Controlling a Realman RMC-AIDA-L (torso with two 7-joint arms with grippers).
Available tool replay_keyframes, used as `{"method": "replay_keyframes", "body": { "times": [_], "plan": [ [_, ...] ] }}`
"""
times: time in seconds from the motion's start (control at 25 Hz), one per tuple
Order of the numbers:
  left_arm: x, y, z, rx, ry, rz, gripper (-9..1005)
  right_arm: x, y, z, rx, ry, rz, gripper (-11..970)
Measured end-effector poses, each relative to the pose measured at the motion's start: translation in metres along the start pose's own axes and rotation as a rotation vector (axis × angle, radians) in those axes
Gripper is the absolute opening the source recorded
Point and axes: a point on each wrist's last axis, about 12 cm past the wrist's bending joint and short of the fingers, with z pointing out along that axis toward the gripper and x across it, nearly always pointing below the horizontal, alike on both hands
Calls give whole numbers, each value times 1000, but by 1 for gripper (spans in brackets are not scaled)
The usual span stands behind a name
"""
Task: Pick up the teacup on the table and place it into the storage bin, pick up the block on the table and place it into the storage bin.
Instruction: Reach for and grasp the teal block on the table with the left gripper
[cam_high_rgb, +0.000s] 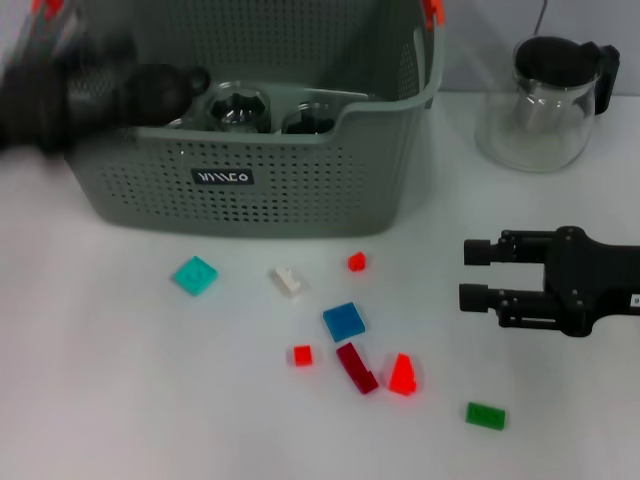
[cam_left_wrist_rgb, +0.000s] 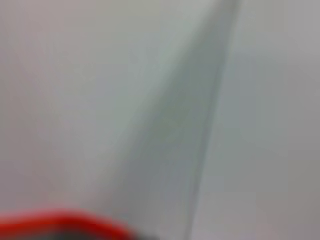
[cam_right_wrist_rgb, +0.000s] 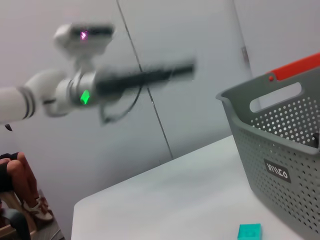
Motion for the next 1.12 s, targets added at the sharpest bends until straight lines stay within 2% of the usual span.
{"method": "replay_keyframes", "body": {
  "times": [0.04, 0.08, 0.16, 0.2, 0.28, 0.44, 0.72, 1.12],
  "plan": [
    [13, -7, -6, 11, 36, 32, 698, 0, 0, 0, 1, 0, 1, 656],
    [45, -21, -18, 12, 132, 109, 707, 0, 0, 0, 1, 0, 2, 656],
    [61, -27, -19, 4, 175, 130, 725, 0, 0, 1, 2, -1, 3, 656],
    [79, -30, -19, -12, 217, 147, 733, -1, -1, 1, 1, -1, 4, 656],
    [105, -32, -15, -38, 259, 153, 751, -1, -1, 2, 0, -2, 6, 656],
    [136, -24, -4, -134, 304, 156, 737, 0, -1, 3, -2, -4, 11, 656],
    [160, -7, 17, -272, 388, 133, 713, 2, 0, 0, 10, -12, 19, 656],
    [166, 2, 26, -320, 445, 141, 682, 1, -1, 0, 10, -11, 16, 656]
  ]
}}
